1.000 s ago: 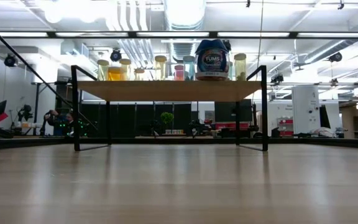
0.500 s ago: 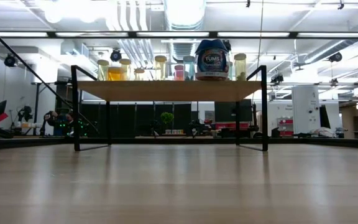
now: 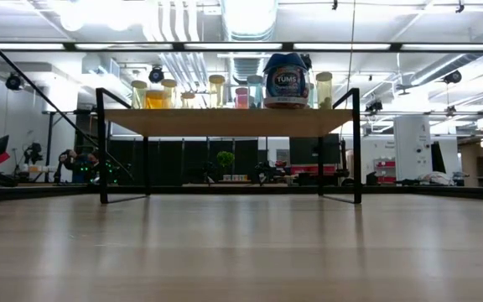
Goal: Pick and place medicine bottles onto shelf by color
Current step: Put the blue pill bottle on the shelf
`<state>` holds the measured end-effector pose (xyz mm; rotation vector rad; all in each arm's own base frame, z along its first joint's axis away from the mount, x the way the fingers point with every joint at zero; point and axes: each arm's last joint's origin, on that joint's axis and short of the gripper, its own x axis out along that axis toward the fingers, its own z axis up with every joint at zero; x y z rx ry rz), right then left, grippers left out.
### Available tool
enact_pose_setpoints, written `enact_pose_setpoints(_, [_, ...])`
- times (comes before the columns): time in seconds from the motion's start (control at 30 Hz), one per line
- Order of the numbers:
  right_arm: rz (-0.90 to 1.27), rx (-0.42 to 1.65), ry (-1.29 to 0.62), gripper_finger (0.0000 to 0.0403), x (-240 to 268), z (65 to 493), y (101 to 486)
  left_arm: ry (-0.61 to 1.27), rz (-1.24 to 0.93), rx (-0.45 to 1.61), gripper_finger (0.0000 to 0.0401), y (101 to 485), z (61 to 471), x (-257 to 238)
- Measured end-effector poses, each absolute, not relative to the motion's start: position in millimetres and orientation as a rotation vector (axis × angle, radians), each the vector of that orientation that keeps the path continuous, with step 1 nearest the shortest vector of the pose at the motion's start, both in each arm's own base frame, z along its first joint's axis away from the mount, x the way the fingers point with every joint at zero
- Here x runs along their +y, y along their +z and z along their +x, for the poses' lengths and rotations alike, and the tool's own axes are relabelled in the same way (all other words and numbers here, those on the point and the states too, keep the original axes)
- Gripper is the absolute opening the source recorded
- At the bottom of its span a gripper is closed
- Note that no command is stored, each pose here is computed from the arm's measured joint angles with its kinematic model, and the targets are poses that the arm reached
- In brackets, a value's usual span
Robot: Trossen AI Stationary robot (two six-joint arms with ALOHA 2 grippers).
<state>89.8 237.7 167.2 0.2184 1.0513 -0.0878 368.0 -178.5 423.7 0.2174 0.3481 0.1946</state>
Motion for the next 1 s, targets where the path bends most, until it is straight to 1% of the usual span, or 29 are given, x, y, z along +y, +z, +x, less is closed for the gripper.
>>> enact_pose_setpoints(0.1, [0.217,1.017,-0.052,0.0230,241,95,168,0.204,0.216,0.349,0.0251,424,370,-175])
enact_pose_setpoints(0.3, [0.203,0.976,-0.086,0.0210,238,101,166,0.220,0.212,0.350,0.0251,424,373,-169])
enact_pose_setpoints(0.43, [0.198,0.983,-0.102,0.0194,236,102,166,0.223,0.211,0.349,0.0251,424,373,-168])
enact_pose_setpoints(0.7, [0.198,0.989,-0.117,0.0185,235,101,164,0.226,0.215,0.352,0.0251,423,374,-167])
enact_pose_setpoints(1.0, [0.194,0.990,-0.118,0.0120,235,101,164,0.228,0.218,0.354,0.0251,423,374,-165])
